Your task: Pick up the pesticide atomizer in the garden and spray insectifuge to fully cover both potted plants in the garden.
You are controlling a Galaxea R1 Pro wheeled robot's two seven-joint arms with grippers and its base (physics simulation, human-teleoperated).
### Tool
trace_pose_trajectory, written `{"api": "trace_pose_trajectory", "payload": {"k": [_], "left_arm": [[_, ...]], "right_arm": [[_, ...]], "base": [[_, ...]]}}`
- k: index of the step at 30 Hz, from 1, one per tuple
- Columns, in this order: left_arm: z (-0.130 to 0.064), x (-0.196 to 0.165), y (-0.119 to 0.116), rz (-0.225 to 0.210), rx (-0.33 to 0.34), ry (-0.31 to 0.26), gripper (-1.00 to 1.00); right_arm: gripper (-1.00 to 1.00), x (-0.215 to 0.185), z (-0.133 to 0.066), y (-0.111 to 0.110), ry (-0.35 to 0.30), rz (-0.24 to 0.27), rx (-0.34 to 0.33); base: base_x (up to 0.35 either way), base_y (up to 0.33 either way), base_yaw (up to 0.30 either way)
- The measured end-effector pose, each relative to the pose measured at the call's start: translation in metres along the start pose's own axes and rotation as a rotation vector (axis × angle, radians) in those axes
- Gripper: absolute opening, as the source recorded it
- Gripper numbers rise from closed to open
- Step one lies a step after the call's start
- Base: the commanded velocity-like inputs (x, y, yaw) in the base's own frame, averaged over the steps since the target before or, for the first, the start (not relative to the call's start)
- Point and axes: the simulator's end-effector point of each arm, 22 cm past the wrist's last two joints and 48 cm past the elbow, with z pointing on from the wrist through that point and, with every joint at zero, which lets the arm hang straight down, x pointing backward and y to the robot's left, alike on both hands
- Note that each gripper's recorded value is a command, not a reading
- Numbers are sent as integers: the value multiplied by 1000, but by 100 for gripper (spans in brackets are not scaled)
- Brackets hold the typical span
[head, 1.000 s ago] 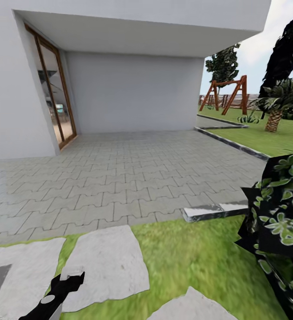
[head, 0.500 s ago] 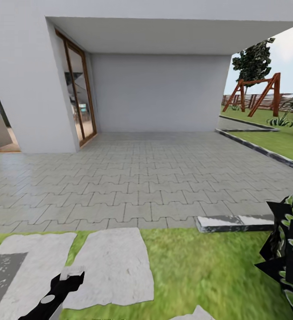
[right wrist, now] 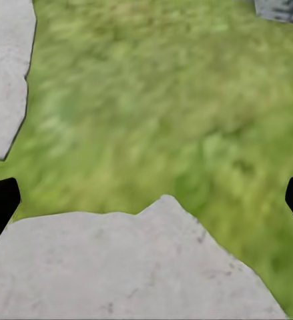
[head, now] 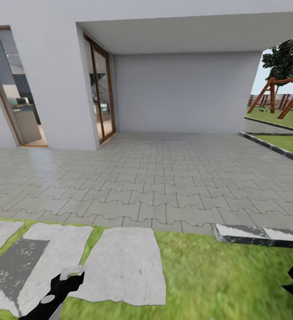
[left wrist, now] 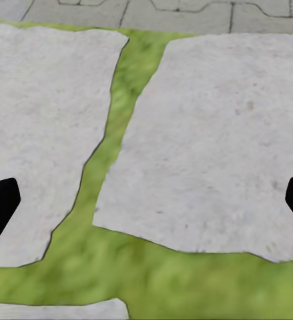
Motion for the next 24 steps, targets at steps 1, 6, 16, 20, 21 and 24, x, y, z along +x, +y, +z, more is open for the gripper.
{"api": "trace_pose_trajectory", "payload": {"k": [1, 6, 16, 20, 21, 24], "left_arm": [[0, 0, 0, 0, 0, 0, 100], [0, 0, 0, 0, 0, 0, 100], [0, 0, 0, 0, 0, 0, 100], [0, 0, 0, 0, 0, 0, 100], [0, 0, 0, 0, 0, 0, 100], [0, 0, 0, 0, 0, 0, 100]], "right_arm": [[100, 0, 0, 0, 0, 0, 0], [100, 0, 0, 0, 0, 0, 0], [100, 0, 0, 0, 0, 0, 0], [100, 0, 0, 0, 0, 0, 0], [100, 0, 0, 0, 0, 0, 0], [100, 0, 0, 0, 0, 0, 0]], "base": [[253, -146, 277], [269, -158, 277], [275, -164, 277], [276, -166, 277], [276, -166, 277], [276, -166, 276]]}}
